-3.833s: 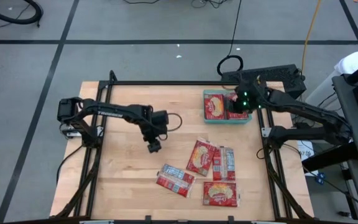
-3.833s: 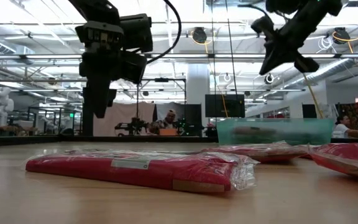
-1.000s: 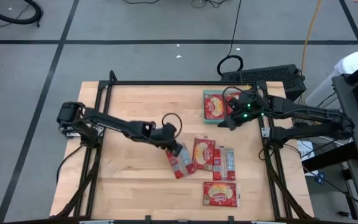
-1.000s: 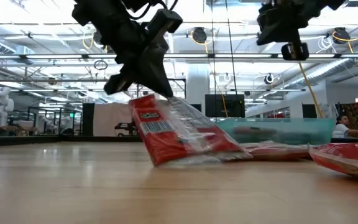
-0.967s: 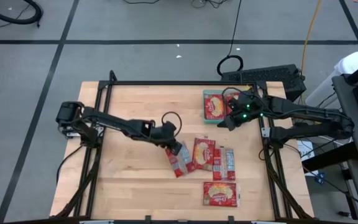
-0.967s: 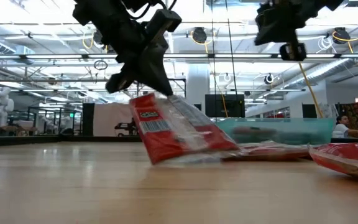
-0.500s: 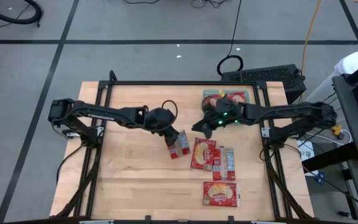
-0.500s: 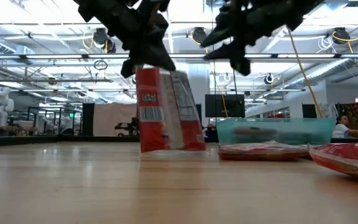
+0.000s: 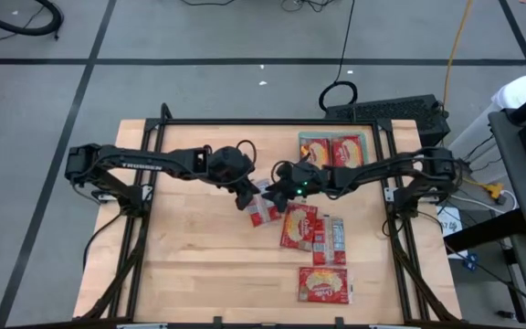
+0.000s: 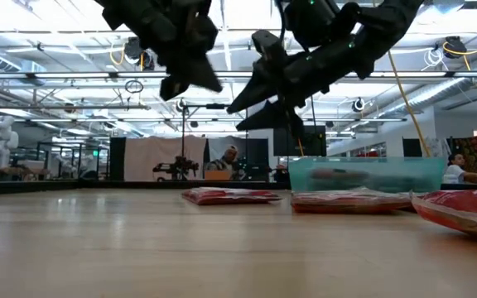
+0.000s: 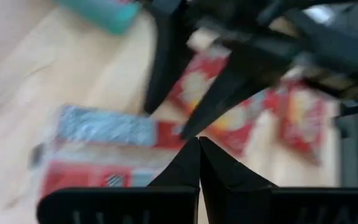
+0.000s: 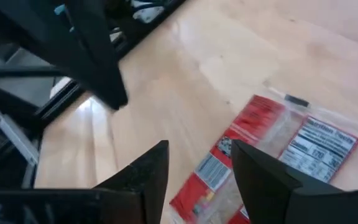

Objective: Sort popcorn bags into baskets
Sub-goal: Put the red popcorn bag into the light blue bin

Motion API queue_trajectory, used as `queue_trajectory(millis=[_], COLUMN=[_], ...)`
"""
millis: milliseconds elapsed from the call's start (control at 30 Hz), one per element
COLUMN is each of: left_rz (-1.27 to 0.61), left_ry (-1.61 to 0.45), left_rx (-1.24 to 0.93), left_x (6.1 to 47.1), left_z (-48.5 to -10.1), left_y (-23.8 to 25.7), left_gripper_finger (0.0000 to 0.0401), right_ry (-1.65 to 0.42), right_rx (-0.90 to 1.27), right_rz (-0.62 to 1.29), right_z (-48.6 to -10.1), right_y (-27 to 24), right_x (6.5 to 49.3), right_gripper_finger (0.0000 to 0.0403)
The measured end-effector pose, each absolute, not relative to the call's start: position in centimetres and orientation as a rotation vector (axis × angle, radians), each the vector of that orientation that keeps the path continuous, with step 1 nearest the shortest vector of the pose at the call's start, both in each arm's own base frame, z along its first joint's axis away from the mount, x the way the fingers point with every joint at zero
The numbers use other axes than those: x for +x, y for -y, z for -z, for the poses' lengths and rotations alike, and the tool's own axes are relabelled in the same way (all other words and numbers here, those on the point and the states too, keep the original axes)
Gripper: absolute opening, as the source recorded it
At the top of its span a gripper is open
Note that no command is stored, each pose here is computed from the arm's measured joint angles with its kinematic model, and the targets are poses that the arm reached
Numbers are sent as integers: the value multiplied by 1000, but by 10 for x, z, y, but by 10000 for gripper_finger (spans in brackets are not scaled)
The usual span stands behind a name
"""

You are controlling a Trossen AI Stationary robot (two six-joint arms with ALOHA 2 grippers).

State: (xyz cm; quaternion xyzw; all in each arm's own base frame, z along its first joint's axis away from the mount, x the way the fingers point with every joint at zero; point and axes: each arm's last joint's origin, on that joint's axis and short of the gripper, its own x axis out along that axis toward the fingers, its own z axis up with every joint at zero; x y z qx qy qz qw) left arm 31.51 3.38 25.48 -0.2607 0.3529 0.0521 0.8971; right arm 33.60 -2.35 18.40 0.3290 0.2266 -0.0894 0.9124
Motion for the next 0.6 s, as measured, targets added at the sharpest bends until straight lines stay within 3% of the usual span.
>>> queue_trajectory(millis=[200,600], left_rz=[-208,-249], left_ry=[-892,-1075], left_rx=[-411,-354], left_x=[309,319], left_z=[-233,-177], left_y=[-51,-90], left_gripper_finger=[45,242], right_ry=[-467,-662], right_rx=[824,948], right_rz=[213,265], right_z=[-186,-194], right_y=[20,-10], right_x=[335,311], right_gripper_finger=[160,160])
